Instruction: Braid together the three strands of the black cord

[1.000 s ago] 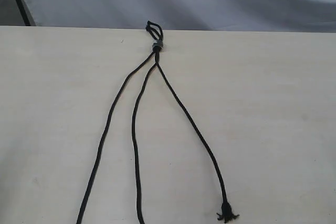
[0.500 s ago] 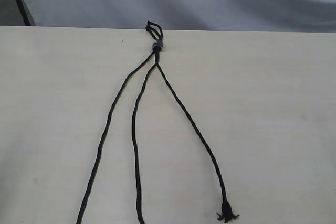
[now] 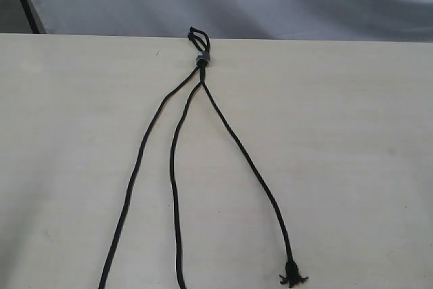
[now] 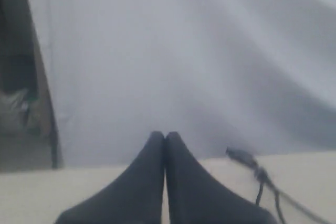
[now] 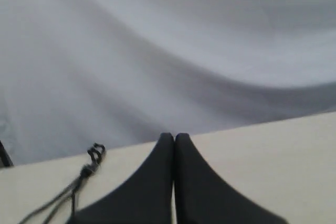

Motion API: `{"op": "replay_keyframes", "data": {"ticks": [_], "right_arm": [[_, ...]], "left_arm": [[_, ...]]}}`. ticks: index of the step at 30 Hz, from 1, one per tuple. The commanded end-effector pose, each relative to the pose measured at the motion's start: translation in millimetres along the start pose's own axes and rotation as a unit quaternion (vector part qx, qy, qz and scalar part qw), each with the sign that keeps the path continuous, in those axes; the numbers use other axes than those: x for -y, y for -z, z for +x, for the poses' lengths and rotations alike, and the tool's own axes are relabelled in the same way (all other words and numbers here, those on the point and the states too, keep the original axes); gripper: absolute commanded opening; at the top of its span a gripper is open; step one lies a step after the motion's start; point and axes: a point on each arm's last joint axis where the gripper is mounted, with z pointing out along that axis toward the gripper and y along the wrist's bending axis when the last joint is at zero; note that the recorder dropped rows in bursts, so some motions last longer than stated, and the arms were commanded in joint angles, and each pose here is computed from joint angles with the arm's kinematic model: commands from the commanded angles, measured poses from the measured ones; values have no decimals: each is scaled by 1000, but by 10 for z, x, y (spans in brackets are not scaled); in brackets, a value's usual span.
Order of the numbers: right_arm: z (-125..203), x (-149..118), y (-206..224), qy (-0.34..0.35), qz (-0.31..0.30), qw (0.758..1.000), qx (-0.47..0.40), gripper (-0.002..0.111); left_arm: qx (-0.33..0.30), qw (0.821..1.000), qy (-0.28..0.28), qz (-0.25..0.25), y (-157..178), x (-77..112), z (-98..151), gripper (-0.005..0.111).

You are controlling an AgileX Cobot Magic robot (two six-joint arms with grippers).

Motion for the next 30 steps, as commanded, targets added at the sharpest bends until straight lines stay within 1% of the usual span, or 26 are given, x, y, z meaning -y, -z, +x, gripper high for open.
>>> {"op": "replay_keyframes", "data": {"ticks": [1, 3, 5, 7, 8, 9, 11, 12, 14, 17, 19, 21, 22, 25, 27, 30], "right_arm": [[-184, -79, 21, -45, -48, 993, 98, 0], [-263, -113, 44, -47, -69, 986, 141, 0], [-347, -144, 73, -47, -87, 979, 178, 0], [-463, -171, 94, -46, -91, 976, 194, 0], [-532, -183, 105, -46, -89, 975, 196, 0], [-608, -197, 119, -45, -88, 975, 199, 0], [-725, -218, 67, -43, -78, 979, 181, 0], [-787, -231, 22, -43, -74, 982, 171, 0], [-878, -254, -100, -38, -67, 986, 147, 0], [-950, -274, -389, -20, -50, 995, 85, 0], [-933, -277, -650, -4, -38, 999, 27, 0], [-853, -269, -924, 2, -28, 999, -31, 0], [-809, -266, -1030, 2, -25, 998, -54, 0], [-605, -316, -1385, 12, -34, 991, -130, 0], [-444, -394, -1621, 35, -53, 982, -177, 0], [-198, -540, -1927, 58, -76, 966, -240, 0]], "left_arm": [[167, 981, 77, 62, 55, 87, -321, 0], [230, 962, 111, 95, 110, 120, -436, 0], [283, 944, 125, 116, 168, 134, -527, 0], [296, 938, 142, 110, 179, 110, -615, 0], [290, 940, 150, 101, 172, 92, -662, 0], [273, 946, 156, 84, 157, 66, -740, 0], [247, 956, 146, 66, 127, 47, -867, 0], [220, 963, 146, 56, 65, 38, -909, 0], [190, 970, 145, 49, -37, 31, -975, 0], [131, 979, 148, 39, -299, 23, -967, 0], [81, 987, 131, 34, -531, 26, -922, 0], [17, 994, 106, 33, -809, 34, -838, 0], [-6, 994, 100, 32, -914, 33, -823, 0], [-103, 992, 77, 18, -1261, 13, -672, 0], [-166, 983, 74, 5, -1494, -10, -536, 0], [-242, 968, 62, -8, -1765, -36, -322, 0]]}}
